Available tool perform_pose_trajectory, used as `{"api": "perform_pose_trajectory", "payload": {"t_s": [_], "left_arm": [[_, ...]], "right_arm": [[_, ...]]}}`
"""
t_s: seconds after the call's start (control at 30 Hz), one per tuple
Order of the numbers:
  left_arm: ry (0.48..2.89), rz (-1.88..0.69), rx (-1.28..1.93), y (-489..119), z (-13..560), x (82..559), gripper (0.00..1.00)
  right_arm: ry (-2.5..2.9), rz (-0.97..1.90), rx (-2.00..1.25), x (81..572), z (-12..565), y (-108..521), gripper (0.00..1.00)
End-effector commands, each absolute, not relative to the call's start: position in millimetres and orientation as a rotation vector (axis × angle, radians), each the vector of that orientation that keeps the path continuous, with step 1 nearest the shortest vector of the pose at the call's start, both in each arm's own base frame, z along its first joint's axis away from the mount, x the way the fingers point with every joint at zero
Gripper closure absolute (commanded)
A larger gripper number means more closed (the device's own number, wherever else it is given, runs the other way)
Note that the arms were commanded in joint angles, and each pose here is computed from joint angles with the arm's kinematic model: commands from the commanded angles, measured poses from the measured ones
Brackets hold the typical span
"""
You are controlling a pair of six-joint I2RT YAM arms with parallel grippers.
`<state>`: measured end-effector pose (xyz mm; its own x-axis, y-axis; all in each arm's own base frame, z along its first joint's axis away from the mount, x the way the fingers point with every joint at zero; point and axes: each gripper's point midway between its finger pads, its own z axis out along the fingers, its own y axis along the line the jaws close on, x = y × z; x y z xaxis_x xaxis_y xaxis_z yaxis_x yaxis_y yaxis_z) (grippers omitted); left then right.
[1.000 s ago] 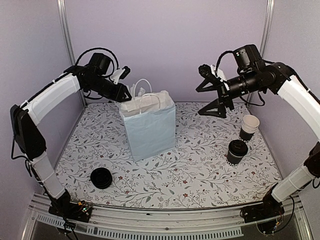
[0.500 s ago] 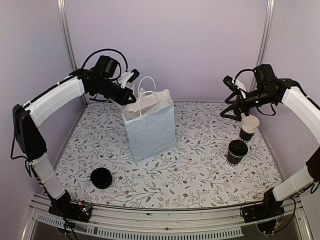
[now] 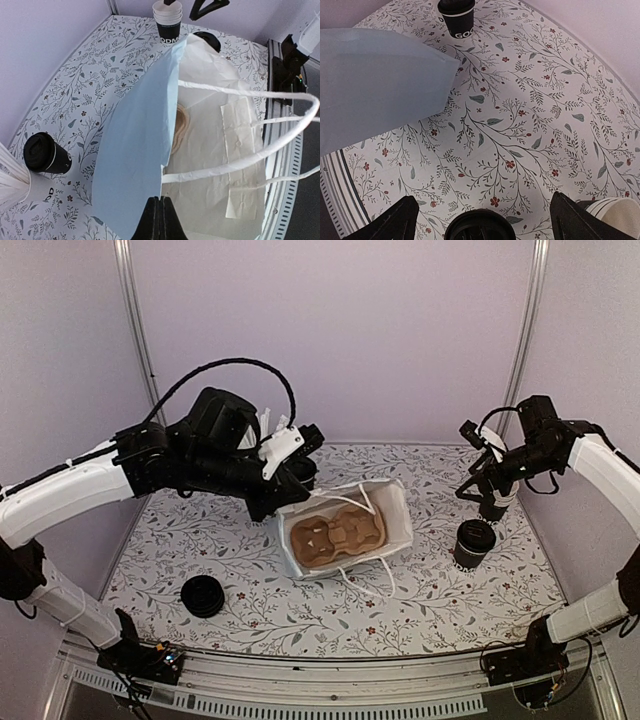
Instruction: Pack the takeout coffee
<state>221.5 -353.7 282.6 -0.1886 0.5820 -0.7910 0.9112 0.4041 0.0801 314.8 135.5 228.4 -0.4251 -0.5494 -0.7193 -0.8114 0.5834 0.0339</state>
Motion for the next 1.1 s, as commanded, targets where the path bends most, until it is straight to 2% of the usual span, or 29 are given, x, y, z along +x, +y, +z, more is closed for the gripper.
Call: {"api": "perform_pose_trajectory", "payload": {"t_s": [0.0,0.13,0.33,0.4,0.5,0.63,0.77,0.9,1.07], "left_arm": [[1.849,-0.603,1.231,-358.9,296.0,196.9,1.0],[1.807,-0.648,1.209,-359.2,296.4,181.4,1.0],[1.754,-0.657,1.217,-366.6,293.8,182.2,1.0],[1.748,-0.642,1.233,-371.3,291.4,184.8,1.0],[1.745,-0.691,1.231,-384.1,302.3,184.0,1.0],[1.775,-0.75,1.172,-410.1,331.8,175.3,1.0],[1.906,-0.7,1.202,-426.3,294.3,183.2,1.0],[1.964,-0.712,1.234,-446.9,269.5,179.1,1.0],[2.015,-0.677,1.193,-453.9,263.1,180.7,1.0]], "right_arm": [[2.188,0.542,-1.083,320.0,224.4,126.2,0.05],[2.116,0.602,-1.137,306.0,244.1,134.8,0.04],[1.98,0.64,-1.196,284.1,273.8,143.8,0.03],[1.914,0.666,-1.213,277.6,295.0,149.0,0.07],[1.858,0.714,-1.24,272.3,314.0,155.2,0.19],[1.803,0.718,-1.38,255.9,330.1,174.5,0.26],[1.625,0.652,-1.63,219.8,360.1,216.8,0.33],[1.52,0.506,-1.824,194.0,355.8,238.5,0.43],[1.469,0.441,-1.911,169.2,346.9,239.4,0.44]]}}
